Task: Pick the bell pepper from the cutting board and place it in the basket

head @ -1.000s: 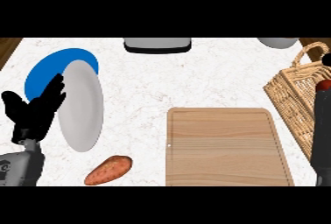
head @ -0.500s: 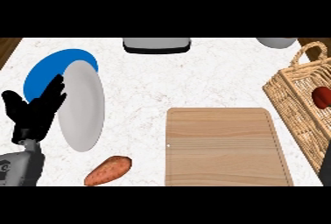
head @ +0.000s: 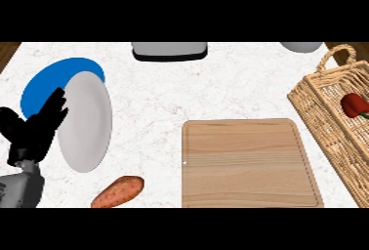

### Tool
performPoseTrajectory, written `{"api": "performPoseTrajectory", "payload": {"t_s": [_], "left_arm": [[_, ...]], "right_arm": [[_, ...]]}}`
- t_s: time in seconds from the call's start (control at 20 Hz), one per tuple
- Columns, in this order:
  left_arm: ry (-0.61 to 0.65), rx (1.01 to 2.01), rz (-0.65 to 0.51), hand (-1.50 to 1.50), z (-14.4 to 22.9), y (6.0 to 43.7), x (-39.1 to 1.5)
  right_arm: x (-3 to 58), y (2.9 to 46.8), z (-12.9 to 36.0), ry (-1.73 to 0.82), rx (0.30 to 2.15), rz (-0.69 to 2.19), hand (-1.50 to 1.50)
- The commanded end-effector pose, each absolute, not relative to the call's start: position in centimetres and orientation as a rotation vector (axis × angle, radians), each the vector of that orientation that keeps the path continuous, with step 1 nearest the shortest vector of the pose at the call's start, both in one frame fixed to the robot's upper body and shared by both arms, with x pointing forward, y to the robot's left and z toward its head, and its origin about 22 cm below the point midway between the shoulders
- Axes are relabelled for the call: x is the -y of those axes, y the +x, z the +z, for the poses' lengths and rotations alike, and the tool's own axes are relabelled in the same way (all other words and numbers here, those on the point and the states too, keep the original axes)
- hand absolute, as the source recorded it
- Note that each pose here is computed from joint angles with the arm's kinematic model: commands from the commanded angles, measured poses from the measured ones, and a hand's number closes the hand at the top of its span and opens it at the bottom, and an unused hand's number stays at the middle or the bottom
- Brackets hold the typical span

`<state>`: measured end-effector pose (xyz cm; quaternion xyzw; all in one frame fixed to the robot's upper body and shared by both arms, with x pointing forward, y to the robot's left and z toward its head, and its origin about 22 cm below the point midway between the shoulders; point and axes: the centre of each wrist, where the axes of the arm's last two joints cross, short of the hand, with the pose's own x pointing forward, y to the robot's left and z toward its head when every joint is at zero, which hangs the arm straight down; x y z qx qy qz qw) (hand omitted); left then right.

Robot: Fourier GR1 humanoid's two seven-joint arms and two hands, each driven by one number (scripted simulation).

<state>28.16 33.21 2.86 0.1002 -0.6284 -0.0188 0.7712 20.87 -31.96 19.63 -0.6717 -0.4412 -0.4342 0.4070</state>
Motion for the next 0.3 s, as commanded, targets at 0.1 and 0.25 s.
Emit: {"api": "performPoseTrajectory", "payload": {"t_s": [0.1, 0.25], "left_arm": [[0.212, 1.371, -0.038, 0.00, 3.7, 28.5, -32.8], [0.214, 1.348, -0.041, 0.00, 3.9, 28.0, -34.1]], "right_arm": [[29.9, 11.6, 20.2, -1.562, 1.093, -1.018, -1.50], [29.1, 8.8, 19.8, -1.548, 1.077, -0.968, -1.50]]}}
